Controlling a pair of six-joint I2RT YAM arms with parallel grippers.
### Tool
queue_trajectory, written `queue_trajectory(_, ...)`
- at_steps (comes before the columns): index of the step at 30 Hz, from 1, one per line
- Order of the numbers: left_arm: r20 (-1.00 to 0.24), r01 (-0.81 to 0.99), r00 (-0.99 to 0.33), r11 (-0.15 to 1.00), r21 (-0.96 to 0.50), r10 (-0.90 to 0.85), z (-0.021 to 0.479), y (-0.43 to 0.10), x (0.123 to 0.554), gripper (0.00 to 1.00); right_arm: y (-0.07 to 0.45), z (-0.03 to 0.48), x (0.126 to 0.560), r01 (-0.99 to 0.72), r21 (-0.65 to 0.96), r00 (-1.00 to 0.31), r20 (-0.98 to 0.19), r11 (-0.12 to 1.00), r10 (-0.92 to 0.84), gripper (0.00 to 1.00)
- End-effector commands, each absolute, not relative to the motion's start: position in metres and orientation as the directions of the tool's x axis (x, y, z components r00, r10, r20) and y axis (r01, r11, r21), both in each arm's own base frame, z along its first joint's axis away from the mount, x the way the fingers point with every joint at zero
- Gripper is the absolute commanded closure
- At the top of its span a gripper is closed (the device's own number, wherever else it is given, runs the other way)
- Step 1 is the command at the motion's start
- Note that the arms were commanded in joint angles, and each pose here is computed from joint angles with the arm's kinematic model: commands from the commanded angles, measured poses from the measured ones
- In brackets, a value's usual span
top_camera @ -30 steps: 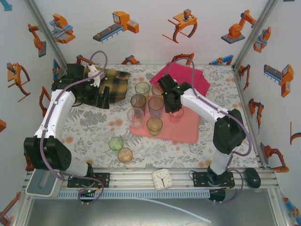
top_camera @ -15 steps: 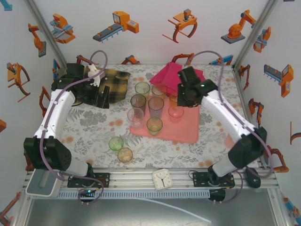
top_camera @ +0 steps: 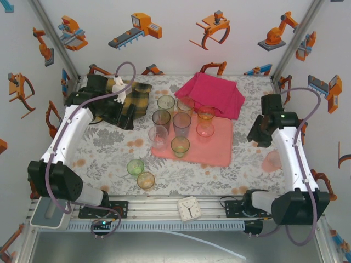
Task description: Place the glasses into the tray
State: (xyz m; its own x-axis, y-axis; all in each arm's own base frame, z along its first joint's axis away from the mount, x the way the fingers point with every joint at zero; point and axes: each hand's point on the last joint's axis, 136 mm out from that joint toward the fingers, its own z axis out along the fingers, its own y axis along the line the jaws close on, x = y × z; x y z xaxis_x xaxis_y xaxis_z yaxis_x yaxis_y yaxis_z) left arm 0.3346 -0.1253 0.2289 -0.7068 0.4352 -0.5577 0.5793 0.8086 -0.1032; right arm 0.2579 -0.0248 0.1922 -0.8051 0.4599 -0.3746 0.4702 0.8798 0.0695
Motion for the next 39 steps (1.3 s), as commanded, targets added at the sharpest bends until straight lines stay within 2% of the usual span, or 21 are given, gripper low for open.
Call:
queue_trajectory(1, -0.593, 0.608, -0.675, 0.786, -0.110, 0.439, 0.246, -0.130, 0.324, 0.03, -0.039, 0.188, 0.243, 0.503, 0.051, -0.801, -0.347, 0.863, 0.488, 0.59)
queue_trajectory(12, -0.617, 0.624, -0.665, 0.767, -0.149, 0.421, 0.255, -0.138, 0.322, 0.03, -0.087, 0.166, 0.232, 0.665, 0.089, -0.676, -0.350, 0.742, 0.648, 0.58)
queue_trajectory(17, -0.616, 0.623, -0.667, 0.767, -0.153, 0.419, 0.253, -0.138, 0.322, 0.03, -0.102, 0.170, 0.238, 0.688, 0.076, -0.641, -0.403, 0.722, 0.653, 0.58)
queue_trajectory(39, -0.609, 0.610, -0.676, 0.779, -0.146, 0.415, 0.248, -0.136, 0.324, 0.03, -0.119, 0.111, 0.249, 0.695, 0.028, -0.676, -0.314, 0.719, 0.666, 0.60)
